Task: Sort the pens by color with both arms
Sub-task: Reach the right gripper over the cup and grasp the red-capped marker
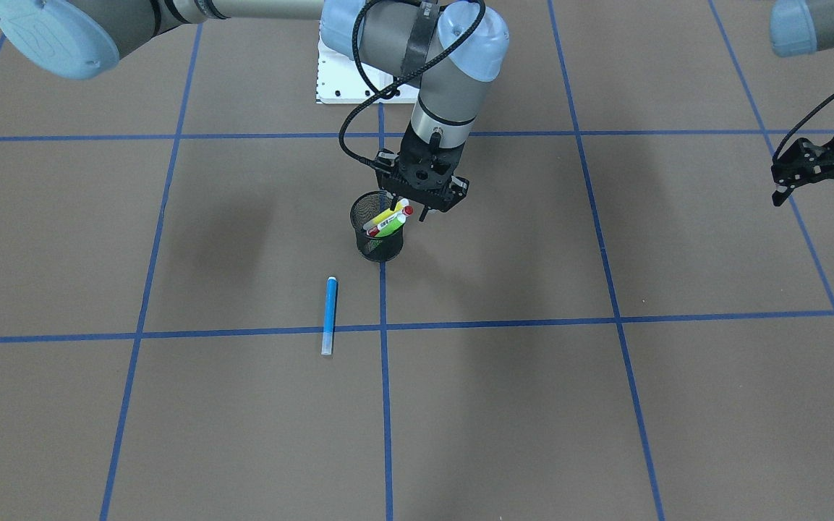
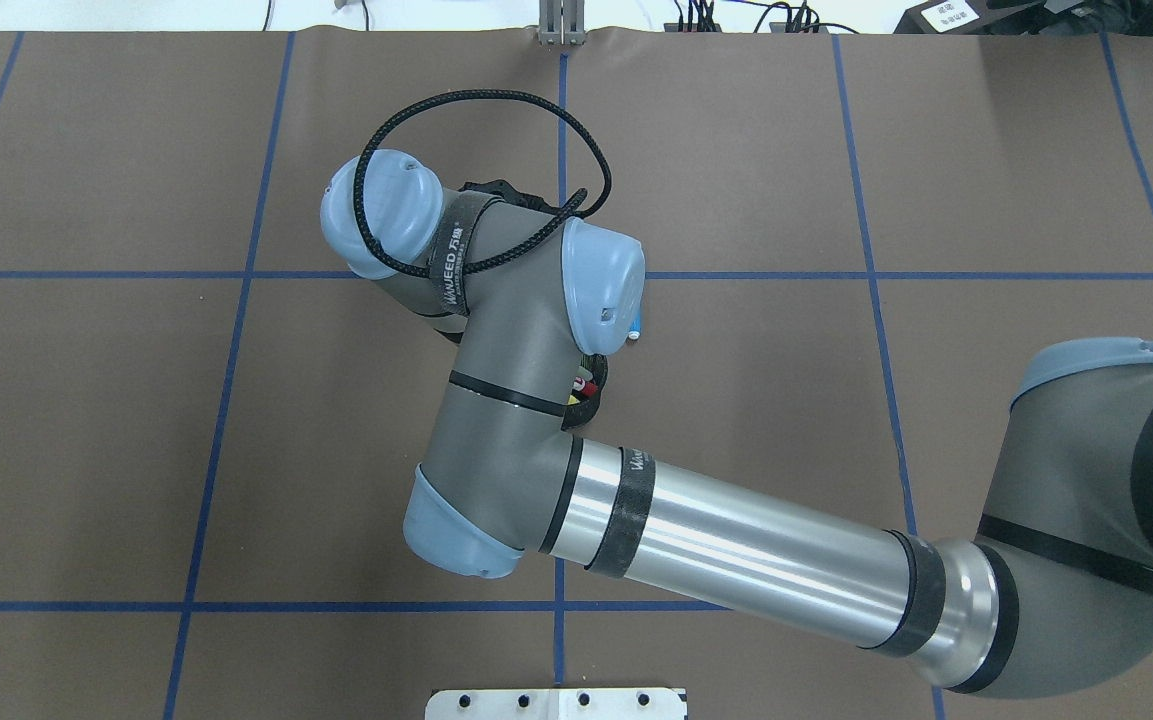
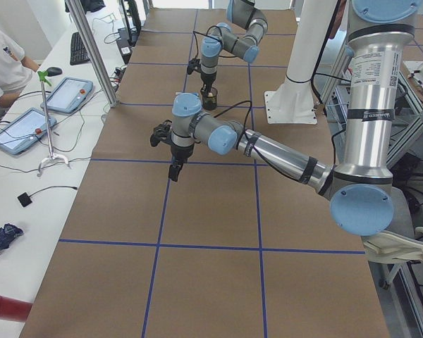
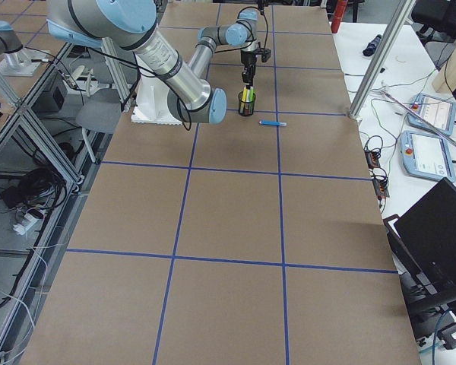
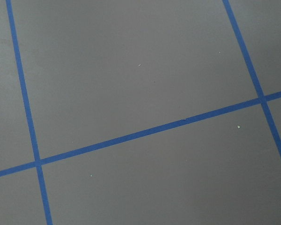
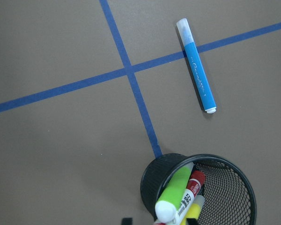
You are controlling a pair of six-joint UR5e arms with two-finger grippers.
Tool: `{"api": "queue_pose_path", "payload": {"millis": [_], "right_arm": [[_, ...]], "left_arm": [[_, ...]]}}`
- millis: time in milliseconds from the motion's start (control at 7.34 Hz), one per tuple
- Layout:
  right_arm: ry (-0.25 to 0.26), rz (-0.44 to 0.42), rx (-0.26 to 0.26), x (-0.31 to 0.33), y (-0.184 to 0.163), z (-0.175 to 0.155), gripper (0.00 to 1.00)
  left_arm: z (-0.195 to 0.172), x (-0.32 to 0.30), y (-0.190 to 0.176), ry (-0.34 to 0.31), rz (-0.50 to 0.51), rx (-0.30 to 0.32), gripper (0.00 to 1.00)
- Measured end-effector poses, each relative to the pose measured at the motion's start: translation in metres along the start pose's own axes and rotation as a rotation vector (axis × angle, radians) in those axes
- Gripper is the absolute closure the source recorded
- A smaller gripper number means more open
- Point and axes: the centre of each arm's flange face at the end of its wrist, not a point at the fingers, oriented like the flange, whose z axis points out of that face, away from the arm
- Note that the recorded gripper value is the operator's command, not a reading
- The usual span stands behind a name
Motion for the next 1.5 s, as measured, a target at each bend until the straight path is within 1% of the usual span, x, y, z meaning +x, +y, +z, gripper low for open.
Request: {"api": "queue_pose_path", "payload": {"millis": [136, 272, 409, 817, 954, 1226, 1499], "right_arm": [[0.001, -0.002, -0.001, 0.0, 0.001, 0.001, 0.74], [0.001, -0.004, -0.002, 0.0, 0.001, 0.001, 0.89], [-0.001, -0.006, -0.004, 0.0, 0.001, -0.001, 1.0], [-0.011, -0.015, -0.007, 0.004, -0.002, -0.012, 1.0], [-0.006, -0.022, -0.007, 0.008, -0.005, -0.018, 1.0], [0.012, -0.058, -0.011, 0.035, -0.004, -0.042, 1.0], [-0.001, -0.07, -0.01, 0.058, -0.003, -0.062, 1.0]], "left_arm": [[0.0, 0.0, 0.0, 0.0, -0.001, 0.001, 0.0], [-0.001, 0.0, 0.0, 0.0, -0.004, 0.002, 0.0], [-0.002, 0.0, 0.0, 0.0, -0.008, 0.004, 0.01], [-0.006, 0.002, 0.0, 0.005, -0.023, 0.011, 0.0], [-0.008, 0.004, 0.0, 0.014, -0.03, 0.011, 0.0], [-0.01, 0.007, 0.0, 0.029, -0.048, 0.01, 0.0], [-0.011, 0.008, 0.0, 0.033, -0.058, 0.011, 0.0]]}}
